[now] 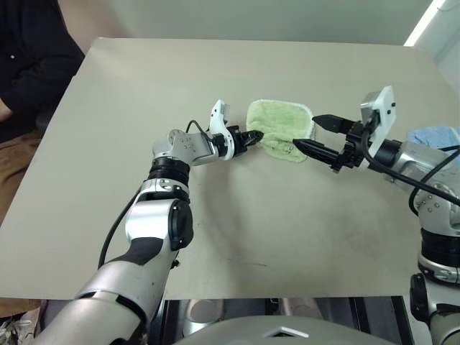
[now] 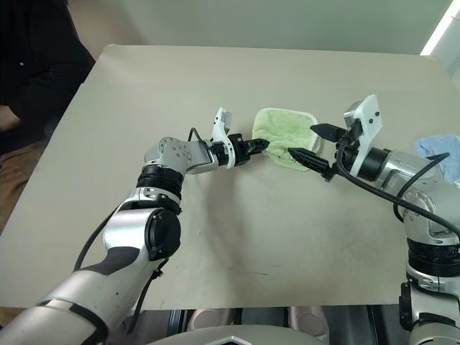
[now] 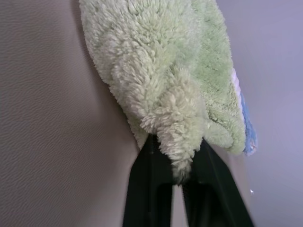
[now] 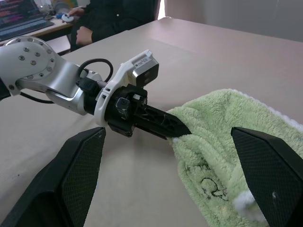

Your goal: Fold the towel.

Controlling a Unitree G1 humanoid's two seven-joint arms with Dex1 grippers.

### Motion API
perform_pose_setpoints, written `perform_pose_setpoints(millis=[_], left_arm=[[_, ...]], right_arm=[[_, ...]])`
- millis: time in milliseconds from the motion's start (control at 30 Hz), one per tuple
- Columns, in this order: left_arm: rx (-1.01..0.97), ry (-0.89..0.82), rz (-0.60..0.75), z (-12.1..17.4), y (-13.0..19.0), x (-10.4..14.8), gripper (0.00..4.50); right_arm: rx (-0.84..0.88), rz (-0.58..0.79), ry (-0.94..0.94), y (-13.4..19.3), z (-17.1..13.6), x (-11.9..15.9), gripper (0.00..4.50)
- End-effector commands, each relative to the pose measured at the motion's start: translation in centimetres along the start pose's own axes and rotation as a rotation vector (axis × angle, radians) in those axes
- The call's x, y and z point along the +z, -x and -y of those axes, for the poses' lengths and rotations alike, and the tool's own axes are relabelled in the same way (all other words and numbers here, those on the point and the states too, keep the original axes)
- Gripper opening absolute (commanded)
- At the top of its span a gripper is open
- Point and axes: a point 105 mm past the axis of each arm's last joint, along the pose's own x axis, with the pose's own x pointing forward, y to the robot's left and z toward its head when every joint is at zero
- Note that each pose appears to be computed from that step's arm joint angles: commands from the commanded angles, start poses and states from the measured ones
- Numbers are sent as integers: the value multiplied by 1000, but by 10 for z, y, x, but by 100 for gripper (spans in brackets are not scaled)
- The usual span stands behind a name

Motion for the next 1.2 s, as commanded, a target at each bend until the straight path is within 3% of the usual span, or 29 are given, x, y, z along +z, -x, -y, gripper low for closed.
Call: perform_pose_setpoints(millis=[33, 233, 500, 600, 733, 900, 1067, 1200], left_arm=[[-52, -12, 85, 14, 5, 20, 1], [-105, 11, 254, 29, 20, 56, 1], [-47, -128, 631, 57, 74, 138, 1], [94, -259, 854, 55, 121, 176, 1], [275, -413, 1065, 47, 180, 201, 1], [530, -500, 1188, 2, 240, 193, 1], [736, -379, 1049, -75, 246, 135, 1], [794, -222, 1029, -109, 251, 100, 1]], right_arm=[[20, 37, 38, 1, -4, 14, 450], [19, 34, 38, 1, -4, 14, 450], [21, 37, 43, -2, -3, 14, 450], [26, 37, 45, -2, -3, 14, 450], [32, 38, 47, -3, -4, 15, 450], [35, 37, 47, -3, -2, 14, 450], [41, 39, 51, -6, 1, 16, 450], [50, 35, 53, -8, 2, 16, 450]])
